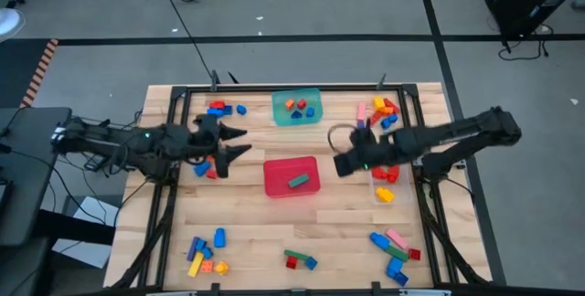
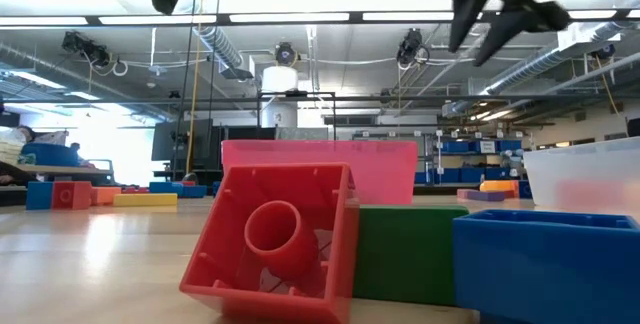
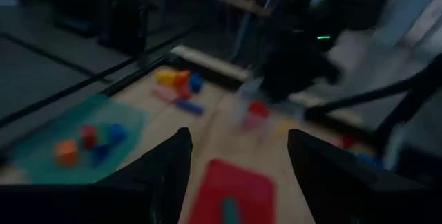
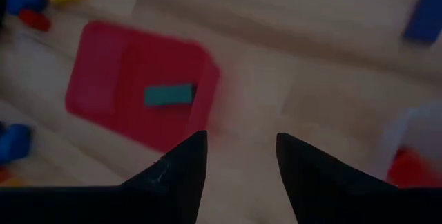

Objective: Sort blocks by size
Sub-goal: Put the yellow block into the red bin

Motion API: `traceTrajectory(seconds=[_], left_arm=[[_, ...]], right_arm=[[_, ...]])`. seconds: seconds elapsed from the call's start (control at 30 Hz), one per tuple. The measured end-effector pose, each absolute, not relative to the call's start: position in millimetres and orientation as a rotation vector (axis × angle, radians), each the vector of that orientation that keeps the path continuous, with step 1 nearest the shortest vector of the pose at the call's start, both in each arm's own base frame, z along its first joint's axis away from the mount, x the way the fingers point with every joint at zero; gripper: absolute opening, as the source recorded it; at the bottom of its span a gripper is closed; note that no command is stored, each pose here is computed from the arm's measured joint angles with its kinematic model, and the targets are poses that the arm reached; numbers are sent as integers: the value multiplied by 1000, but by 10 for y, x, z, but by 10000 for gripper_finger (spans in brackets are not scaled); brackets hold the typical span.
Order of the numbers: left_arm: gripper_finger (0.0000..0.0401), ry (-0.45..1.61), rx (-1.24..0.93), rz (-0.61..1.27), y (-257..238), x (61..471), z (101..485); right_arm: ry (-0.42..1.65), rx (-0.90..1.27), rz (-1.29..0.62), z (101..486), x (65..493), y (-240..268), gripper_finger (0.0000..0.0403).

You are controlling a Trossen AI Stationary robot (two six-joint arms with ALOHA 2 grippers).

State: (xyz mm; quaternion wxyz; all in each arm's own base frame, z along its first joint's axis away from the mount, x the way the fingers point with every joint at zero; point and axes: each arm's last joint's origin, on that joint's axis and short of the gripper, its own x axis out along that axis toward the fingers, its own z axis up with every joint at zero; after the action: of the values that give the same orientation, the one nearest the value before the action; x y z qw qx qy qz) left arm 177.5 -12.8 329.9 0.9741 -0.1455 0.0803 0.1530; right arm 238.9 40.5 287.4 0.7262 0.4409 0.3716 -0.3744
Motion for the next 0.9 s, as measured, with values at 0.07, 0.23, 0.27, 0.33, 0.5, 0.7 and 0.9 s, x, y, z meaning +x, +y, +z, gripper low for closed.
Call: traceTrajectory(seconds=[0.07,0.23,0.27,0.33,0.5,0.7,0.9], left_arm=[[248,241,-240,342,-66,1728,3392],[248,524,-184,478,114,1606,3439],[248,579,-183,495,148,1604,3414],[248,679,-196,512,217,1605,3334],[248,923,-195,507,401,1787,3069],[248,1164,-167,507,650,2084,2697],[248,1382,-137,456,878,2316,2269]], right_arm=[[800,1010,-819,2794,2366,547,188],[770,1099,-831,2634,2332,823,185],[768,1109,-838,2611,2332,864,185],[762,1124,-849,2576,2340,928,186],[761,1143,-844,2537,2361,1005,184],[745,1163,-822,2556,2376,1015,183],[735,1175,-808,2565,2390,1020,183]])
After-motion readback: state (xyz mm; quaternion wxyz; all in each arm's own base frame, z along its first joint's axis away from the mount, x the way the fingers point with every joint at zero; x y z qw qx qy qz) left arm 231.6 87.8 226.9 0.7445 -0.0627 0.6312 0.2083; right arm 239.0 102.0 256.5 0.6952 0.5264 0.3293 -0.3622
